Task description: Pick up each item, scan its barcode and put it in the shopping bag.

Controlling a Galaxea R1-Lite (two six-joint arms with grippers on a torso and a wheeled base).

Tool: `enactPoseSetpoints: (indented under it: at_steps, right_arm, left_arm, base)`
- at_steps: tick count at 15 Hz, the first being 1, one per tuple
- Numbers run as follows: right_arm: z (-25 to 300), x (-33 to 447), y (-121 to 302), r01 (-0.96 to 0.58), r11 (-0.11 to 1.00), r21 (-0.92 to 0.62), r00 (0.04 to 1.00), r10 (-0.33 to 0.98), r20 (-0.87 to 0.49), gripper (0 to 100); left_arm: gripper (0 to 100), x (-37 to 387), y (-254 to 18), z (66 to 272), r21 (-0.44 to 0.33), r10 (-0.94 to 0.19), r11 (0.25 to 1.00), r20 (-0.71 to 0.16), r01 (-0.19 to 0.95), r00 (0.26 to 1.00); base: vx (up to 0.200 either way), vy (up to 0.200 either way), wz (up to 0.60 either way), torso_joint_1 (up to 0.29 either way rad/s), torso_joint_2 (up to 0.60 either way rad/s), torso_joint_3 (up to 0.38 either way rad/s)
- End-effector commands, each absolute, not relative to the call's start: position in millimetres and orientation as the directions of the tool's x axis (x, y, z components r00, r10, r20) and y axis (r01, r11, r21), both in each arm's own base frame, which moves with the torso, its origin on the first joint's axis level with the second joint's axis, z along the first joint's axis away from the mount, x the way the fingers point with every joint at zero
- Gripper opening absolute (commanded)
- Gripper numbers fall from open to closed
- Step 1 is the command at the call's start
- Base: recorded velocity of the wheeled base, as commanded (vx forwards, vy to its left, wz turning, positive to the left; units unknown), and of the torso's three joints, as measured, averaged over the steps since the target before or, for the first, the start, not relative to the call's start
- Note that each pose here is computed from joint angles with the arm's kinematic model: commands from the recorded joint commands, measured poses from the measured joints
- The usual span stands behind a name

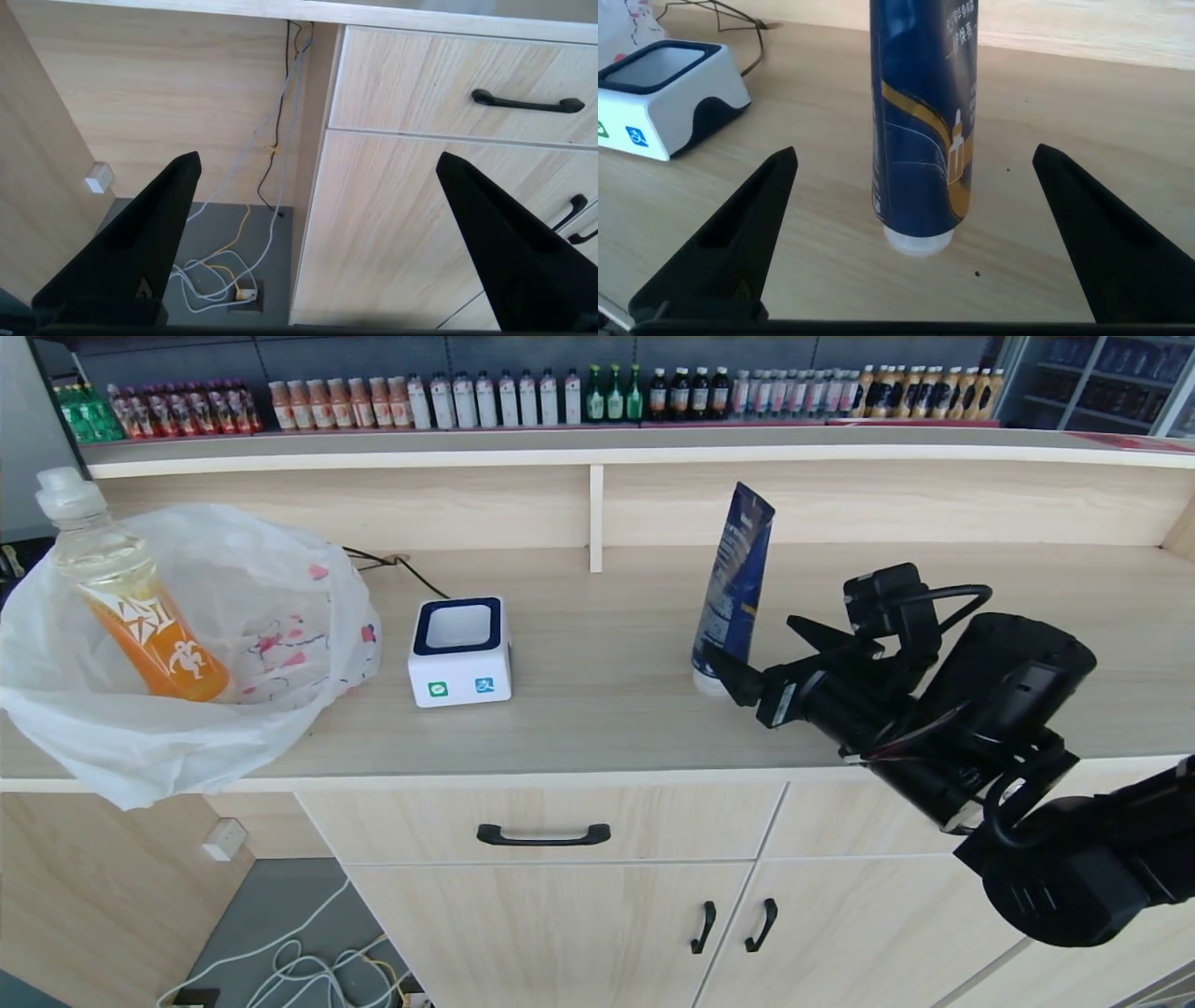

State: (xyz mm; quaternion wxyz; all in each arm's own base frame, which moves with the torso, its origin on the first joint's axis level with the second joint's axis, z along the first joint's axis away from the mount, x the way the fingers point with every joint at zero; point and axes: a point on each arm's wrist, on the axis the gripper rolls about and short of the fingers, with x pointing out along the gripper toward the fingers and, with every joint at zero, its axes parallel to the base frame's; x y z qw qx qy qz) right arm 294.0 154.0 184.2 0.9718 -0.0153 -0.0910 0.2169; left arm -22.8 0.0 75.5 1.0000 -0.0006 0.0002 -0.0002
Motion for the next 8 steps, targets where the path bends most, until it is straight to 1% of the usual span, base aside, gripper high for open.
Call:
enactPoseSetpoints:
  at_steps: [1,8]
  right_arm:
    - [180.2,302.5,157.1,-0.415,0.907,-0.07,0.892,0.421,0.166,100]
    - [181.2,322.3,165.0,-0.407,0.91,-0.08,0.889,0.414,0.196,100]
  left_arm:
    - [100,-22.8,0.0,75.5,-0.002,0.0,1.0,0.0,0.0,1.0]
    - [100,-22.8,0.0,75.5,-0.002,0.0,1.0,0.0,0.0,1.0]
  base:
    - [0.0,0.0,0.0,0.0,0.0,0.0]
    - [0.0,0.0,0.0,0.0,0.0,0.0]
